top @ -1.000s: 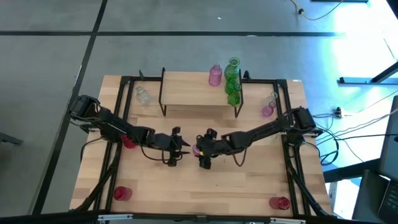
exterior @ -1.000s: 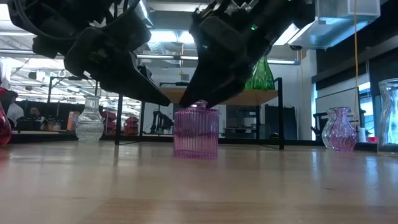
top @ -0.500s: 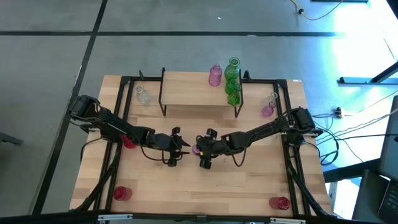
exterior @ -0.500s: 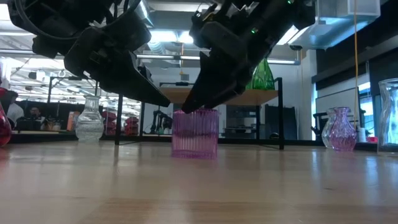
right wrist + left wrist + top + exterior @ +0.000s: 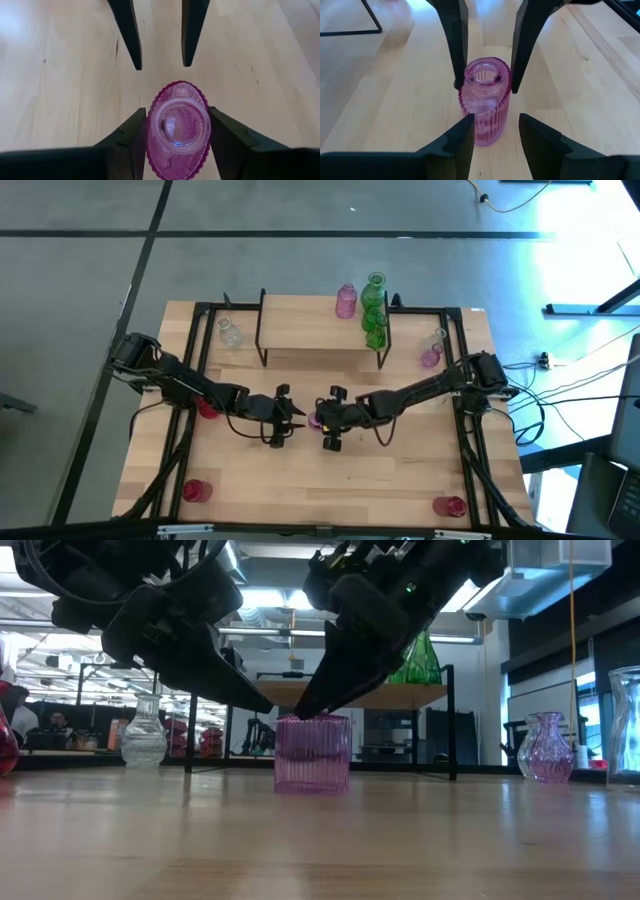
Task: Sort vases onto shelf
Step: Put the left pink vase on the shelf aligned with the other pink vase
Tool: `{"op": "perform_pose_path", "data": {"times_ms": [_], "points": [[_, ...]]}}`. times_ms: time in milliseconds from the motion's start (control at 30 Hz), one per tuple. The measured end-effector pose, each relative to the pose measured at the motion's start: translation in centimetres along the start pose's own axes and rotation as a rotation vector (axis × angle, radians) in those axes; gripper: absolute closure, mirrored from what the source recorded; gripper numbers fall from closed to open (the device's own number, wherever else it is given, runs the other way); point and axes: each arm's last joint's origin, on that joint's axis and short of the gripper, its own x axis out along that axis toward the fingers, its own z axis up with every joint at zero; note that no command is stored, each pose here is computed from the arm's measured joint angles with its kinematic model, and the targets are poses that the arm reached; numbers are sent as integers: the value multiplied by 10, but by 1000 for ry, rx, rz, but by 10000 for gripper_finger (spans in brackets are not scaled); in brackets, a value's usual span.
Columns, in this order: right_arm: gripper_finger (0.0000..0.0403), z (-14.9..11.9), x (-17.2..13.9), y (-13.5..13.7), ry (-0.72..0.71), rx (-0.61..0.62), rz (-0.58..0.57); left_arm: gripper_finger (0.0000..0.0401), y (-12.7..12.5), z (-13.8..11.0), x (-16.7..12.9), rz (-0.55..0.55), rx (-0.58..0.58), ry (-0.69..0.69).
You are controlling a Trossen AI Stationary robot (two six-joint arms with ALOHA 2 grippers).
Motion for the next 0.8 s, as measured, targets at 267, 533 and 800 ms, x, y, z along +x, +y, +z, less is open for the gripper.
{"op": "perform_pose_path", "data": {"times_ms": [267, 533, 800], "points": [[240, 12, -8, 2, -19, 7, 11, 254, 0, 0, 0, 0, 0, 2], [218, 13, -9, 1, -7, 6, 4, 254, 0, 0, 0, -3, 2, 5], [191, 10, -2, 2, 2, 13, -3, 254, 0, 0, 0, -2, 1, 4]]}}
